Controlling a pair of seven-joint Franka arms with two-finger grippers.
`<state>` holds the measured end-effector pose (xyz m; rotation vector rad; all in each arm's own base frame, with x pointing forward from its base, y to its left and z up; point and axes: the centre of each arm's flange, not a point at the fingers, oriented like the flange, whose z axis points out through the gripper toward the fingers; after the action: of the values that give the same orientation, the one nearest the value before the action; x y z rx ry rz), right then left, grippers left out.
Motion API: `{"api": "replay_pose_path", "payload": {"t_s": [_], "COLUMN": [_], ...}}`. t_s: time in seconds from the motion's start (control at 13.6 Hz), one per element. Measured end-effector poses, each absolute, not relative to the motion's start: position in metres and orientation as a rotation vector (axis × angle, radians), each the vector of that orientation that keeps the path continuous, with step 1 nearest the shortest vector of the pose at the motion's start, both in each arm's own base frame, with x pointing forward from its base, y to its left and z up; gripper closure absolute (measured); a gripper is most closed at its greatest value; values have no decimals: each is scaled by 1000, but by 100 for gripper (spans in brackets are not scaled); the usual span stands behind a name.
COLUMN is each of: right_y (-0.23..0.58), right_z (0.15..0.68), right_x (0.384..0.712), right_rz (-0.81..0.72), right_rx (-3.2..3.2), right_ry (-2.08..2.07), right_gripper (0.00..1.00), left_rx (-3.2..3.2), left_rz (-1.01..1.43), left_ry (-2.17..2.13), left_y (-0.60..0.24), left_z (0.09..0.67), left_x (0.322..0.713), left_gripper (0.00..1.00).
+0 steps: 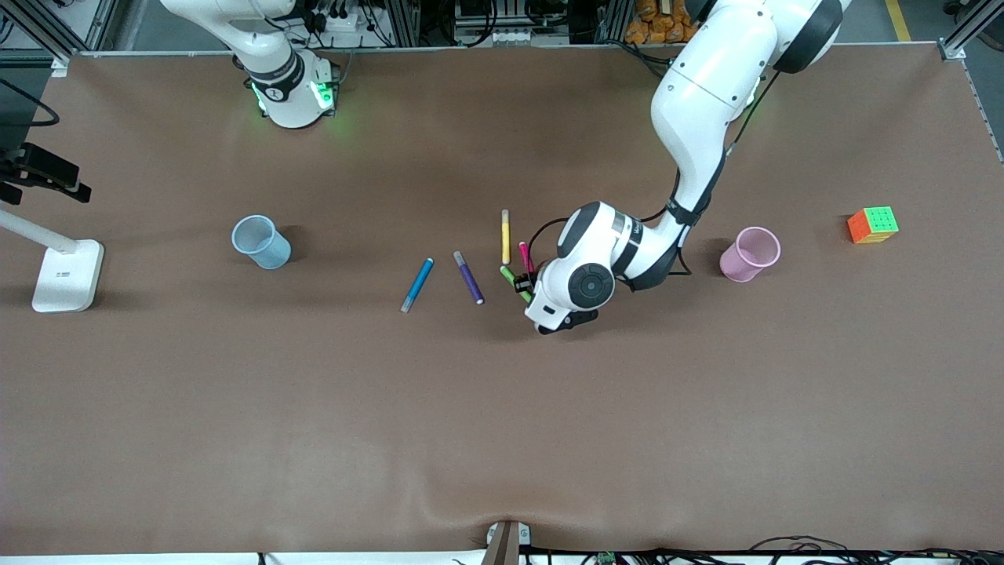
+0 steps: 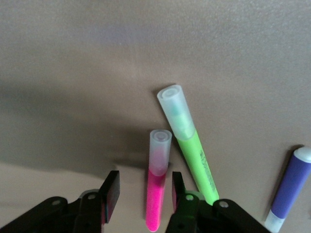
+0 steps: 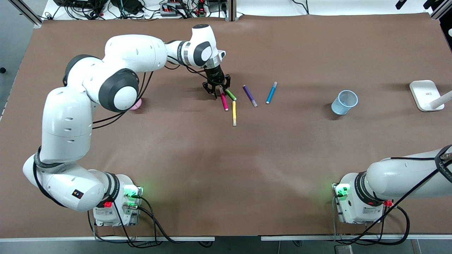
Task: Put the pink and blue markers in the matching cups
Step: 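Lower the left gripper and grasp the pink marker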
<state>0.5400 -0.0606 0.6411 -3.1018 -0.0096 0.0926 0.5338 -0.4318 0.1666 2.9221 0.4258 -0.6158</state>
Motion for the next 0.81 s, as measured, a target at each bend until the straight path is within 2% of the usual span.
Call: {"api": "replay_pose_path", "payload": {"t_s": [0.59, 0.81], "right_y": [-61, -61], "right_z": [641, 641], "right_x": [540, 540], "right_rz": [93, 93], "right_rx": [-3102, -3102], "right_ry": [-10, -10], "right_gripper": [0, 0], "left_rx": [2920, 2916], "left_rz": [-588, -567], "left_ry": [423, 415], "left_y": [-432, -432], "left_z": [168, 167], "left_x": [537, 539], "left_gripper": [50, 54]}}
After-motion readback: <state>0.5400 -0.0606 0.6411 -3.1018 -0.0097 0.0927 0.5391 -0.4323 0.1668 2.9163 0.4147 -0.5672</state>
